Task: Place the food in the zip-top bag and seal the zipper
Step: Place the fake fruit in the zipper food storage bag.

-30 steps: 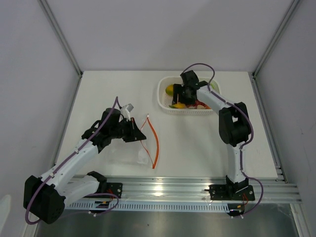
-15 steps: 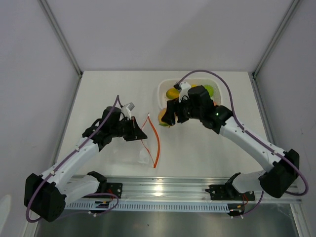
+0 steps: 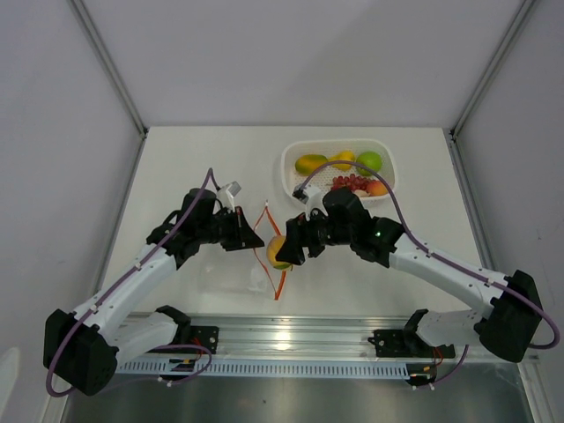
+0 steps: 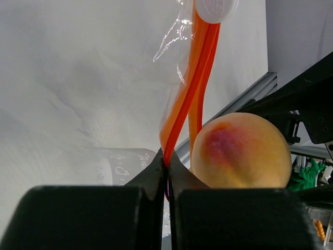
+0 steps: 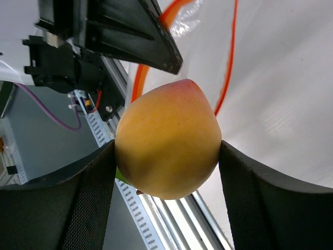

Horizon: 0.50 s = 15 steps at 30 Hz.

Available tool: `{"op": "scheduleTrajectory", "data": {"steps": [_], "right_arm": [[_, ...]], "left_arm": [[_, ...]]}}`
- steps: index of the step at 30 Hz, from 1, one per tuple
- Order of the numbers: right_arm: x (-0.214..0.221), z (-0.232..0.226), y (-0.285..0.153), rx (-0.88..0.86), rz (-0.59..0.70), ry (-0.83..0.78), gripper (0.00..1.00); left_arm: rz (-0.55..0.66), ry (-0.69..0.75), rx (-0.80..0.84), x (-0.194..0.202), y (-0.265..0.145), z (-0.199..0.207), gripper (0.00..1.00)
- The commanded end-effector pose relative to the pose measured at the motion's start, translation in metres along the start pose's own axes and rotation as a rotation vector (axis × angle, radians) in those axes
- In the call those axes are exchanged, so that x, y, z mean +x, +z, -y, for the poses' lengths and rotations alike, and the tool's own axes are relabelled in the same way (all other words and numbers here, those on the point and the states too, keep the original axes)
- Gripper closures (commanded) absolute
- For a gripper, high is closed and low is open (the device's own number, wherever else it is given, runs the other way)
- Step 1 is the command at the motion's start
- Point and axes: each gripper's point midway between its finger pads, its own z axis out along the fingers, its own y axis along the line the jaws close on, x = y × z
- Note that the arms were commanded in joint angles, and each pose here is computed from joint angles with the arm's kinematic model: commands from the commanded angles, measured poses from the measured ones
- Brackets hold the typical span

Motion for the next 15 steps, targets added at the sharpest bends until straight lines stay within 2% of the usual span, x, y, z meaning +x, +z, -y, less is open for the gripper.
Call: {"op": "scheduleTrajectory", "data": {"steps": [1,8,15], "right_arm": [[-0.023,-0.020,0.007,-0.084,0.079,-0.029,1.00],[-0.028,-0.021,0.026,-0.100,0.072,-0.021,1.00],[-0.015,0.007,0.040,0.014,0.045,0.018,1.00]], "left_arm": [[0.028,0.013,0.072,-0.011,-0.009,0.022,0.99],[0.027,0.006,0.085,-0.010,-0.013,0.026,0.99],[0.041,0.018,0.107,-0.011,-0.023,0.036,0.99]]}}
